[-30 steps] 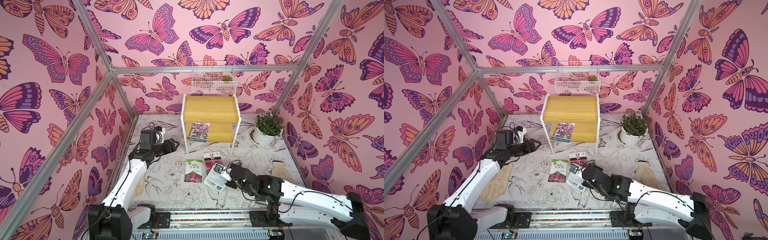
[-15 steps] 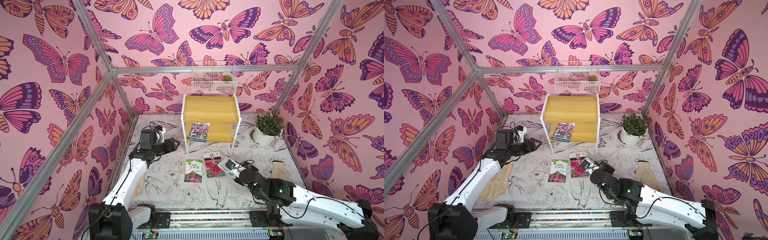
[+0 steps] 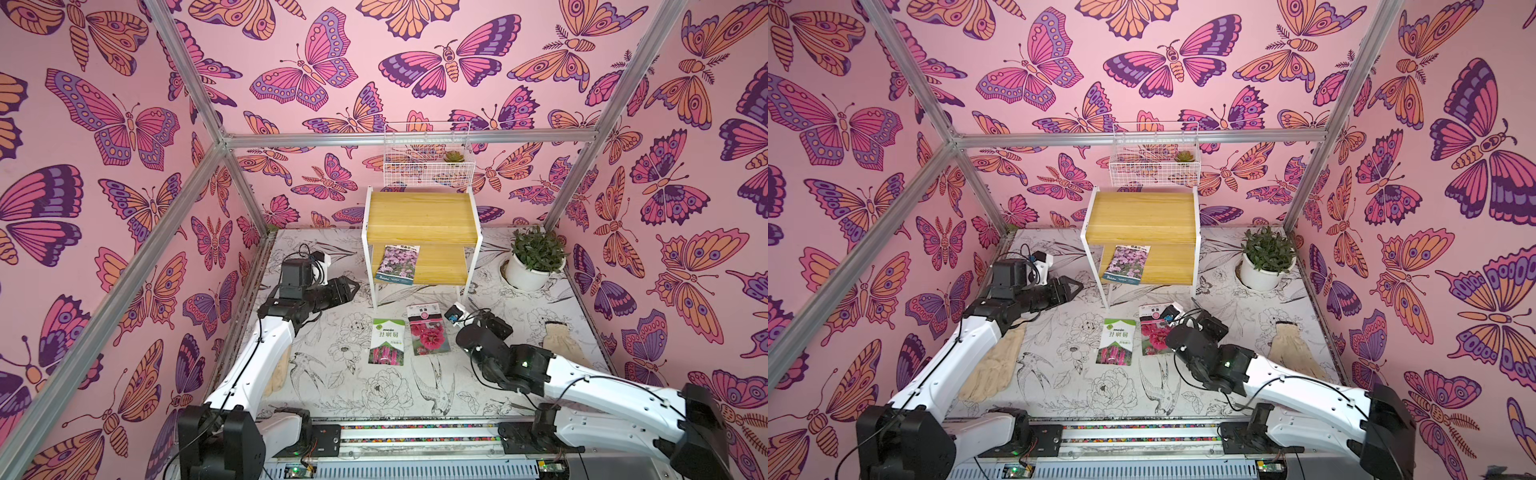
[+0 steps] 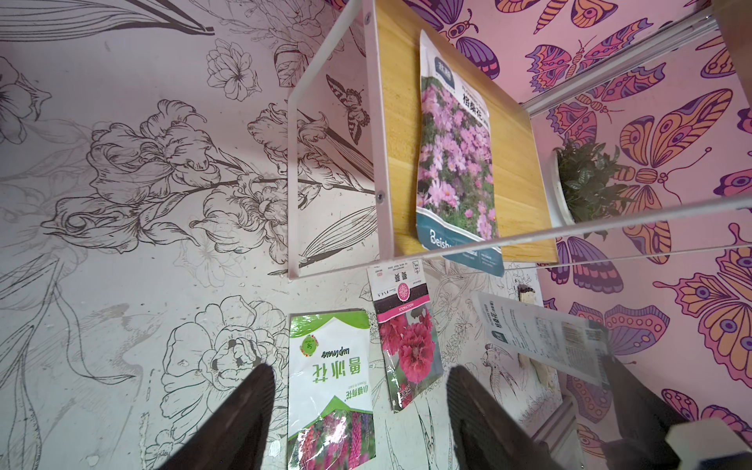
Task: Take the seed bag off the shelf
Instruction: Place the seed packet at the center of the board.
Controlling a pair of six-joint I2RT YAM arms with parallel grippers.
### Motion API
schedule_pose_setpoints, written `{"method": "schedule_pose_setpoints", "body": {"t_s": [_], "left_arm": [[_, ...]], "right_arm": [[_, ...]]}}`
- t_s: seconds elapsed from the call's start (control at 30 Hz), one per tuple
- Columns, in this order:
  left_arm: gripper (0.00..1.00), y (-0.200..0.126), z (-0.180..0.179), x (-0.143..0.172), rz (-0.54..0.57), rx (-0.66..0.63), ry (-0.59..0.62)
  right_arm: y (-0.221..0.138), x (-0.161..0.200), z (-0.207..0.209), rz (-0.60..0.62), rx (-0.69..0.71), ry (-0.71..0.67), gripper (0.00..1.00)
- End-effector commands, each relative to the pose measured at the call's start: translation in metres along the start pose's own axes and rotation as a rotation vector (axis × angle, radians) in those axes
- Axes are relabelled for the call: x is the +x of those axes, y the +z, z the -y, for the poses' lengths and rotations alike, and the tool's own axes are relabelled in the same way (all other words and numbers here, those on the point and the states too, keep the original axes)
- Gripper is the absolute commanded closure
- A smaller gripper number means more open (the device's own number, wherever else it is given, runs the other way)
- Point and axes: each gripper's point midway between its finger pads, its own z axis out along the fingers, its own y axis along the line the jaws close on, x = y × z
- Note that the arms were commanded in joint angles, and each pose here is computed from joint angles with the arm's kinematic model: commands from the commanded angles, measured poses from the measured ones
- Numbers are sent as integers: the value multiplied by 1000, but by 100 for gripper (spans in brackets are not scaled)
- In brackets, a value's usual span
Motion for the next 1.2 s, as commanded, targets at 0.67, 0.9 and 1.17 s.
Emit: {"method": "schedule_pose_setpoints", "body": {"t_s": [0.67, 0.9, 1.17], "left_arm": [[30, 4, -1, -3, -5, 35, 10], [30, 5, -2, -3, -5, 36, 9], [30, 6, -1, -4, -8, 44, 0]], "right_arm": [[37, 22, -55, -212, -245, -30, 100], [29, 26, -84, -240, -407, -7, 100], [31, 36, -115, -333, -532, -17, 100]]}}
